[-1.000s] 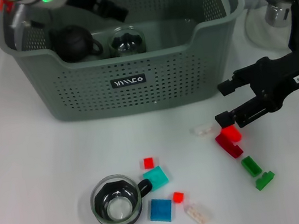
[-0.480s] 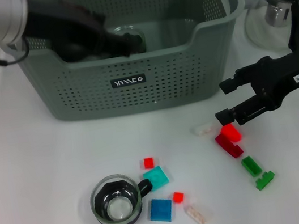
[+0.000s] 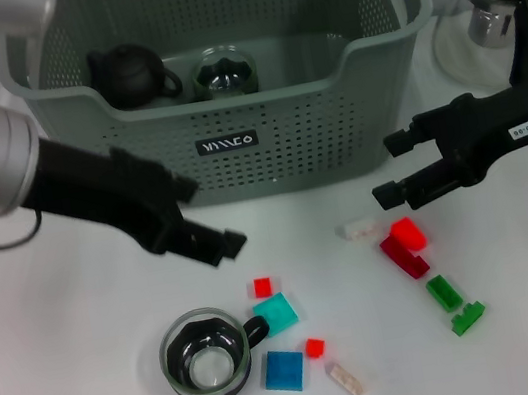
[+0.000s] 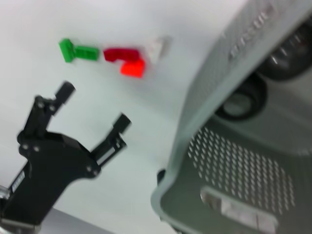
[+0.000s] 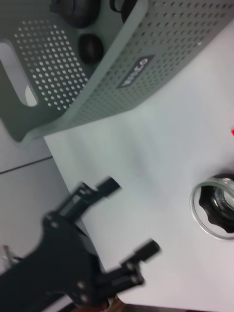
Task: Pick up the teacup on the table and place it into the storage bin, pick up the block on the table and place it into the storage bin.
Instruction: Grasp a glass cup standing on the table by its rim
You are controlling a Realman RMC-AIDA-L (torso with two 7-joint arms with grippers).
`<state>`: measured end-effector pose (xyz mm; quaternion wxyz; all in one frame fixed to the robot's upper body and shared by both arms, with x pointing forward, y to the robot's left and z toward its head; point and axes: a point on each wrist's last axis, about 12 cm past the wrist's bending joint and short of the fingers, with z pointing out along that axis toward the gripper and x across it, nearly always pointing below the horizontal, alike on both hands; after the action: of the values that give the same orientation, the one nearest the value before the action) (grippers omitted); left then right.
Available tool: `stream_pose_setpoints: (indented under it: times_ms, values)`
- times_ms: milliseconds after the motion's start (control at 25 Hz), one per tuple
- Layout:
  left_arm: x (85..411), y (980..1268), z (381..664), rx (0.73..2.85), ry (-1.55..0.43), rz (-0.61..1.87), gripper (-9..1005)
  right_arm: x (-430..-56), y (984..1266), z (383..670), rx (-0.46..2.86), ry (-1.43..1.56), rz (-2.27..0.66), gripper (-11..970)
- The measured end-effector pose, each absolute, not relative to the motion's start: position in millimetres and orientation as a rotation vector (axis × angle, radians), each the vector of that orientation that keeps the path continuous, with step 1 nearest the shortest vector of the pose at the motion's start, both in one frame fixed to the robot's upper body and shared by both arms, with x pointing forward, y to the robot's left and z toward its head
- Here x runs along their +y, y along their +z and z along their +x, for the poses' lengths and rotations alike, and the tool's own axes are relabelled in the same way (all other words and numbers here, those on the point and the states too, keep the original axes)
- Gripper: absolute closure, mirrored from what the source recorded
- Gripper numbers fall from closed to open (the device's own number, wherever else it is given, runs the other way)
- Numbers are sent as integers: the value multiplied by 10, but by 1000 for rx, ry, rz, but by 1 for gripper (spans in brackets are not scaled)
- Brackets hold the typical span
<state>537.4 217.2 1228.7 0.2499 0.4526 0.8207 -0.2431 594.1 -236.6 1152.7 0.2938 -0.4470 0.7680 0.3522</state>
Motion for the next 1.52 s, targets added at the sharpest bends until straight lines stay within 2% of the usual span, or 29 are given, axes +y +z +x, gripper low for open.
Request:
stream_pose_setpoints:
  times_ms: [360, 480, 600, 800, 1520]
  values:
    - [2064, 11835, 5335, 2447, -793, 1317, 115, -2317, 11446, 6007, 2062, 932, -1131, 14]
    - [2034, 11816, 5308, 2460, -799, 1357, 117, -2298, 11449, 6017, 2058, 930, -1127, 14]
    - [2013, 11812, 5273, 2488, -767, 1421, 119, -2260, 11454, 6028, 2050, 933, -1123, 14]
    - [1957, 11717, 5258, 2563, -598, 1514, 122, -2206, 11470, 6054, 2040, 930, -1123, 14]
    - [1665, 11757, 5195, 2397, -419, 1699, 132, -2258, 11505, 6093, 2024, 916, -1081, 13]
